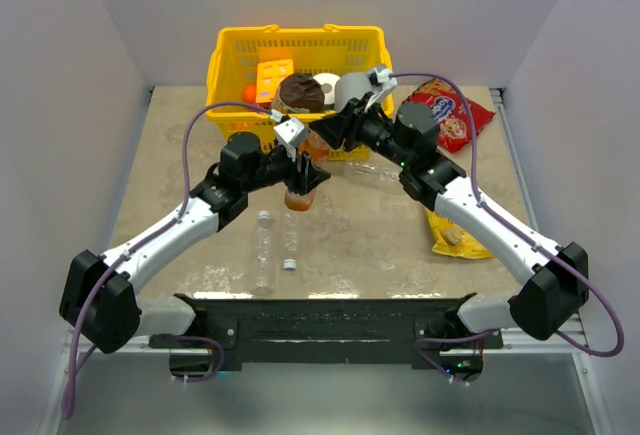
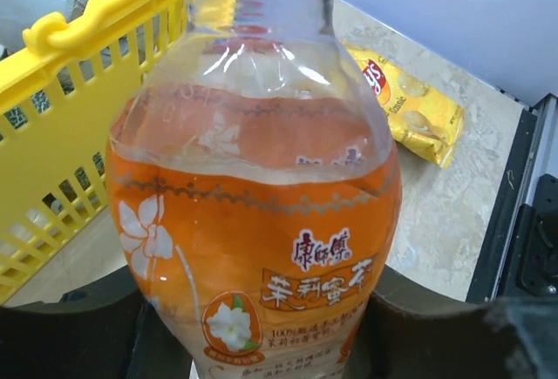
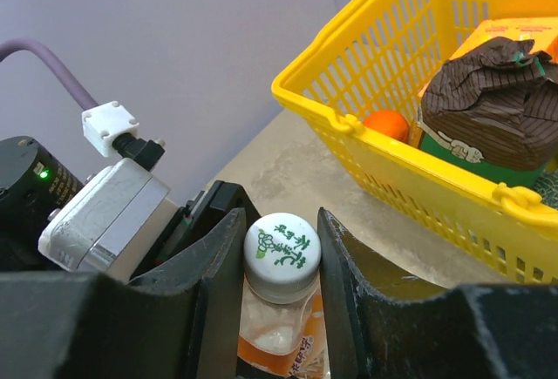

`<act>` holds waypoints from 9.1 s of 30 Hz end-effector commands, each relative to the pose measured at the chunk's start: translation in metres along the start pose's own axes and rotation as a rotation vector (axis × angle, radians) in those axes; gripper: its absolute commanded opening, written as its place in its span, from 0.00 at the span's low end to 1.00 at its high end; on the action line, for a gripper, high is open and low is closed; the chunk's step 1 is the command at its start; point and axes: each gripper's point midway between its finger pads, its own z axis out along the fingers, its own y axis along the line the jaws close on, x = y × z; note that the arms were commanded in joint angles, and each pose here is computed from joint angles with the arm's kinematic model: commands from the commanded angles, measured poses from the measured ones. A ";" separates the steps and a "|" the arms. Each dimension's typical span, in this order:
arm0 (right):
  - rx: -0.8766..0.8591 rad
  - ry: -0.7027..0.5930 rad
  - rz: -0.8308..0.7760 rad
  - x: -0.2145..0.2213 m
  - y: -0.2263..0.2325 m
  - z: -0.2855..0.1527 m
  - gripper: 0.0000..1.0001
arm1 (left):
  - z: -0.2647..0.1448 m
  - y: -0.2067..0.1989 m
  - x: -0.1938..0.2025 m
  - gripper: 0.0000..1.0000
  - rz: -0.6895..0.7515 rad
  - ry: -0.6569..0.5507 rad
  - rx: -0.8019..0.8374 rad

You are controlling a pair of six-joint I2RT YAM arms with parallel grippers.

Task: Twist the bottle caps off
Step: Unscrew the bottle cap from the plastic bottle.

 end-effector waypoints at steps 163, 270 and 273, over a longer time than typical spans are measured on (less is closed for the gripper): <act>0.061 -0.276 -0.075 -0.091 0.036 -0.084 0.78 | -0.029 0.011 -0.057 0.00 0.098 -0.117 -0.031; -0.587 0.142 -0.259 -0.016 0.068 -0.090 0.78 | -0.032 -0.081 -0.050 0.00 0.242 -0.110 0.360; -0.537 0.105 -0.258 -0.024 0.065 -0.089 0.79 | -0.027 -0.058 -0.053 0.00 0.225 -0.113 0.215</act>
